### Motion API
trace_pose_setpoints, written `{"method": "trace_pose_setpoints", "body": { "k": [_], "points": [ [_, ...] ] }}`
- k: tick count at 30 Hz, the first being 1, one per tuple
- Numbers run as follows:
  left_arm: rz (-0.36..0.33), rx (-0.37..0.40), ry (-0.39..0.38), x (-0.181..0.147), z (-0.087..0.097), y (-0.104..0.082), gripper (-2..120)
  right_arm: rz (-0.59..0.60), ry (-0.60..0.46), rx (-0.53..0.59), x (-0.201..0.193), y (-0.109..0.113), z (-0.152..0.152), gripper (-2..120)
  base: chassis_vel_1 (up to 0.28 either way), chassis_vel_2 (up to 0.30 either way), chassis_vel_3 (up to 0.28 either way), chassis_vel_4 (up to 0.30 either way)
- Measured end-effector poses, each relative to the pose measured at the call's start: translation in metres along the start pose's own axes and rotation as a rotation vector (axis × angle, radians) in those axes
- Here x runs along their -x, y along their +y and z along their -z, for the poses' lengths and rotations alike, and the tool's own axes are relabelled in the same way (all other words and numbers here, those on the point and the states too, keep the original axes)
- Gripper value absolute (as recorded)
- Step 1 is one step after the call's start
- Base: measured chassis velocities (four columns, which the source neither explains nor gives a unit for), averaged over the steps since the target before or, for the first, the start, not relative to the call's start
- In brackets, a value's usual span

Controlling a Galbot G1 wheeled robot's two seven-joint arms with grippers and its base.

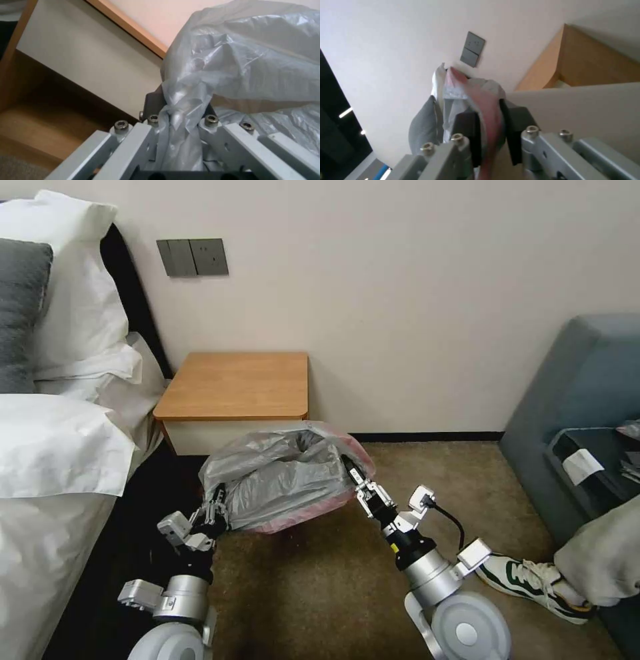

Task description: Pick up the garbage bag from the table and place it over the trash can.

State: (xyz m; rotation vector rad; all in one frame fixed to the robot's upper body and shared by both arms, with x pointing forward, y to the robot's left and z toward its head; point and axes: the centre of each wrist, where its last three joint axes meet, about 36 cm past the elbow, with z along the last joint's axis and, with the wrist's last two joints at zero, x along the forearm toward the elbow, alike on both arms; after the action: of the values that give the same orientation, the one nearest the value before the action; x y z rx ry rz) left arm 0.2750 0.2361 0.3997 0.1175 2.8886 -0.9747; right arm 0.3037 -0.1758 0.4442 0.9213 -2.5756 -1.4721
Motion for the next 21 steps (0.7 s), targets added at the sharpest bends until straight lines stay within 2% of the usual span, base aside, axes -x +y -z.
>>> {"method": "trace_pose_setpoints", "body": {
  "k": [1,2,4,16,21],
  "points": [
    [0.0,-0.003,0.001,-0.001,0.0,0.0,5,0.001,-0.009,-0.001,0.002,0.001,0.001,8,0.0,0.0,0.0,0.0],
    [0.0,-0.003,0.001,-0.001,0.0,0.0,5,0.001,-0.009,-0.001,0.002,0.001,0.001,8,0.0,0.0,0.0,0.0],
    [-0.008,-0.016,0.003,-0.002,0.001,-0.002,5,0.002,-0.025,-0.004,0.005,0.002,0.003,0,0.0,0.0,0.0,0.0],
    [-0.043,-0.088,0.021,-0.011,0.004,-0.01,5,-0.05,-0.053,-0.051,0.008,-0.01,0.003,0,0.0,0.0,0.0,0.0],
    [-0.044,-0.122,0.026,-0.015,0.003,-0.014,5,-0.088,-0.064,-0.151,0.007,-0.02,-0.004,0,0.0,0.0,0.0,0.0]
  ]
}}
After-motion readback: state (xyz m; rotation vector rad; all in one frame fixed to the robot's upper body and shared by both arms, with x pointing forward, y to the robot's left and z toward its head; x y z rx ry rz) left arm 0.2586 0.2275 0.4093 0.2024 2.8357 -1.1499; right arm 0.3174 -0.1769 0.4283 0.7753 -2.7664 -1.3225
